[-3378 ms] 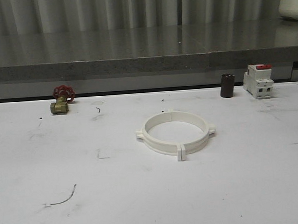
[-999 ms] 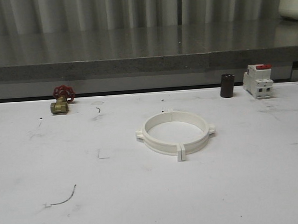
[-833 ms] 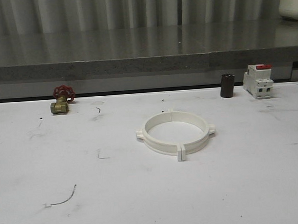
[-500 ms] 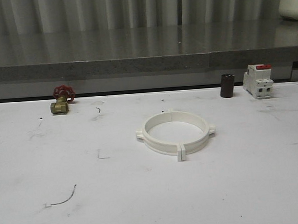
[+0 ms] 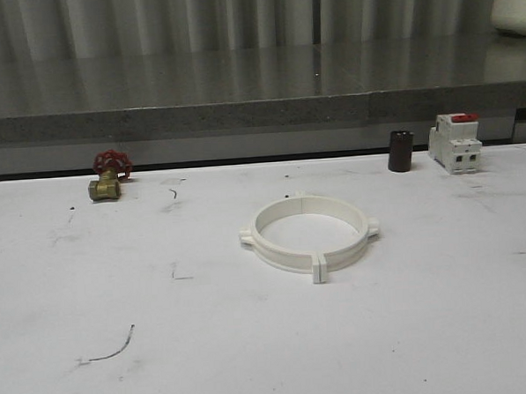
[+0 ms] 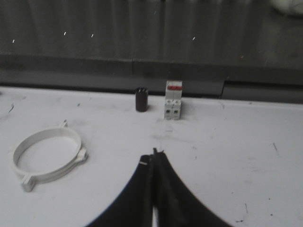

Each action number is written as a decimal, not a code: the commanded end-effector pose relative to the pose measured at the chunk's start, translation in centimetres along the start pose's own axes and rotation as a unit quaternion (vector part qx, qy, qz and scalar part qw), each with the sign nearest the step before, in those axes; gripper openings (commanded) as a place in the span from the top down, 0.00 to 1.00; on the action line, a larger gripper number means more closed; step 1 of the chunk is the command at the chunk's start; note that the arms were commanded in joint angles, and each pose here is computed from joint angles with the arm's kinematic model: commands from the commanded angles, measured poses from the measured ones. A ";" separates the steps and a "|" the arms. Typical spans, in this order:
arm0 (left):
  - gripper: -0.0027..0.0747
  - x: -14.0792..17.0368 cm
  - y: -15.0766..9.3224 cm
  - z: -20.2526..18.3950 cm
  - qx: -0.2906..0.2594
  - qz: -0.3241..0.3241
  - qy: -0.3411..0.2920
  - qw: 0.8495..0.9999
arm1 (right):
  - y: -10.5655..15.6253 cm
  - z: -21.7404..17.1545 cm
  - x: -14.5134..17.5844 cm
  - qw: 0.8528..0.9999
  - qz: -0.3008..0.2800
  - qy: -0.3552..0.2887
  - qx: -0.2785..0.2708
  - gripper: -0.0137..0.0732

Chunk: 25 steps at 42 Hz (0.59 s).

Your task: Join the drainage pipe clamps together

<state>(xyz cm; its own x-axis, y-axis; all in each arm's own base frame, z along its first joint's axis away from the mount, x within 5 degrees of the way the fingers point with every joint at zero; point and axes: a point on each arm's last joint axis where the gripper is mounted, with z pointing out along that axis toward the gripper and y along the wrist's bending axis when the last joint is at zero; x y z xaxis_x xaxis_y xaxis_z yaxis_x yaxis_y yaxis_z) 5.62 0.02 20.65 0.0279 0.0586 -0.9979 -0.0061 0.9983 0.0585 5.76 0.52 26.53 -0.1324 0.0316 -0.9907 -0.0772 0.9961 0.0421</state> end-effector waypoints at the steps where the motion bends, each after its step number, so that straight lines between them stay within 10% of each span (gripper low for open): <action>1: 0.99 0.0 0.0 0.0 -0.001 -0.007 -0.035 0.999 | -0.3 -0.5 0.5 0.994 -0.001 -0.108 0.016 0.92; 25: 0.99 0.0 0.0 0.0 -0.001 -0.007 -0.034 0.999 | -0.6 0.4 5.7 0.993 0.024 -0.118 0.022 0.92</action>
<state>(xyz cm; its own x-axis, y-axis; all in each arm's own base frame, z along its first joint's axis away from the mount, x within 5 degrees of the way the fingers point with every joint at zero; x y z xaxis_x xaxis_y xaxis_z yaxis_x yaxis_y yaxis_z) 5.62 0.02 20.65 0.0279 0.0586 -0.9979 -0.0061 0.9983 0.0585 5.68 0.24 19.72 -0.0130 0.0939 -0.9955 -0.0369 0.9949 0.0944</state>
